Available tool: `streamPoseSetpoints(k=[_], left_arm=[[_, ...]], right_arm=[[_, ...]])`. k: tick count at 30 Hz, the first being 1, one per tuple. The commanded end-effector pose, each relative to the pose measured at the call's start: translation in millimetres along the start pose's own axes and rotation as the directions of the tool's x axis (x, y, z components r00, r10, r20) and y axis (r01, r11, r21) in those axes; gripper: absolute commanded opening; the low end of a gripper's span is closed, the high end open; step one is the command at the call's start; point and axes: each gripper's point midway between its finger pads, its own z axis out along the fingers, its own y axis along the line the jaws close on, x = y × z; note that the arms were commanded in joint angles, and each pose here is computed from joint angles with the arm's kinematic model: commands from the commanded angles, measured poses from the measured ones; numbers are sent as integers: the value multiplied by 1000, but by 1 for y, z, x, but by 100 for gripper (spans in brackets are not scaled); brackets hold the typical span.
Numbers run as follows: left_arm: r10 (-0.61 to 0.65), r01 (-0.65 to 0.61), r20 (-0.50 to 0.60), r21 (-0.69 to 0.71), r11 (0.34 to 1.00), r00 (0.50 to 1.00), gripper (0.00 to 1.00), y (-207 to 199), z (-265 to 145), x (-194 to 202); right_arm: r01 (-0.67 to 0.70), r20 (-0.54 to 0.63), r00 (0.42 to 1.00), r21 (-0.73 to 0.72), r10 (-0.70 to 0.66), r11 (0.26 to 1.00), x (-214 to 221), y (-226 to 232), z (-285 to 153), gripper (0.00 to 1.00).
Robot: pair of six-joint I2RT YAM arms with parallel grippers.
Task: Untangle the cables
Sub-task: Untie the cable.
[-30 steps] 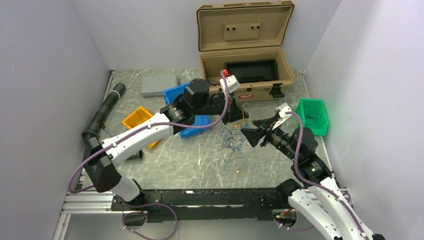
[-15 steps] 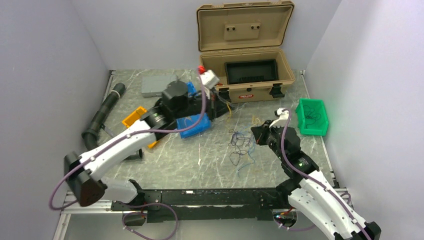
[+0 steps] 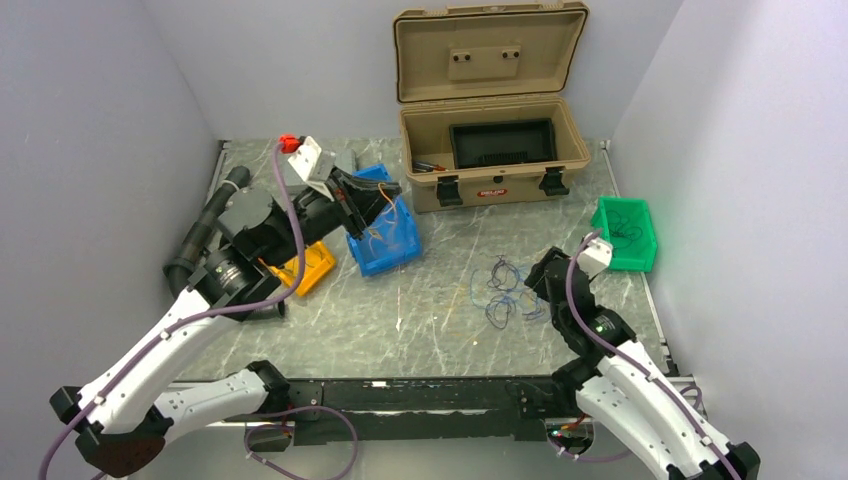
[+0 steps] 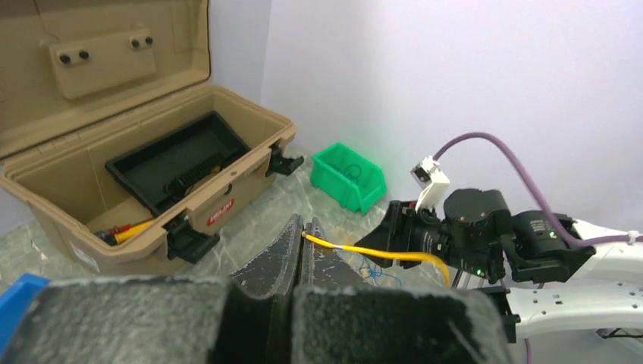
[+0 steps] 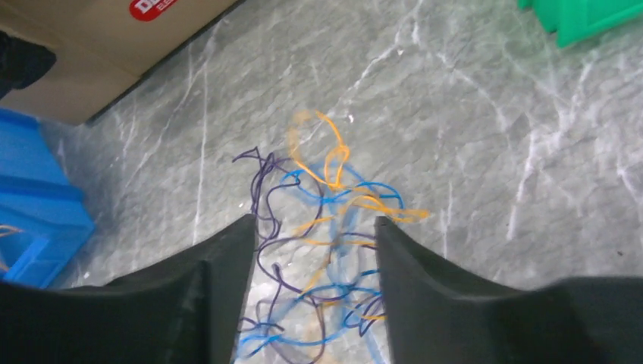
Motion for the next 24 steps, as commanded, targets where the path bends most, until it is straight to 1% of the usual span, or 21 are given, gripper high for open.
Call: streamPoseSetpoints(k=[1, 2, 3, 5, 7, 8, 9, 10, 11, 13, 14, 16, 19, 24], left_arm=[[-4, 2, -60, -33, 999, 998, 0, 8, -1, 14], [-9, 7, -66, -25, 1000, 998, 0, 6, -2, 14], [-17, 16, -74, -12, 1000, 997, 0, 3, -1, 15], [-30, 32, -90, 16, 999, 995, 0, -2, 1, 18], [-43, 47, -100, 33, 998, 994, 0, -5, 3, 21], [-47, 51, -102, 37, 998, 994, 0, -5, 4, 22], [-50, 54, -105, 40, 998, 993, 0, -6, 4, 23], [-51, 55, -105, 41, 998, 993, 0, -6, 4, 24], [-50, 55, -105, 40, 998, 993, 0, -6, 4, 23], [-45, 48, -108, 32, 998, 993, 0, -4, 5, 24], [-42, 44, -113, 17, 999, 993, 0, -1, 7, 26], [-35, 32, -132, -21, 999, 991, 0, 7, 8, 30], [-49, 31, -150, -118, 993, 987, 0, 24, 9, 34], [-26, 4, -141, -155, 988, 990, 0, 34, 13, 24]], right_arm=[[167, 43, 986, -242, -161, 956, -24, 51, -12, 78], [206, 48, 978, -343, -202, 916, -23, 68, -19, 83], [231, 58, 972, -433, -228, 871, -21, 83, -27, 85], [267, 94, 960, -597, -264, 757, -17, 109, -47, 85], [280, 124, 948, -761, -293, 585, -7, 135, -75, 84], [272, 127, 945, -815, -301, 511, -2, 144, -86, 83], [253, 118, 940, -871, -319, 422, 7, 152, -100, 84], [238, 114, 937, -901, -331, 363, 13, 158, -108, 85], [222, 103, 932, -920, -346, 324, 19, 161, -113, 86], [205, 95, 928, -937, -360, 283, 24, 166, -118, 90], [209, 100, 929, -937, -357, 280, 23, 168, -118, 90], [218, 110, 931, -932, -349, 288, 21, 168, -117, 90], [235, 127, 933, -924, -337, 303, 16, 167, -116, 90], [237, 136, 941, -919, -310, 316, 9, 167, -117, 90]])
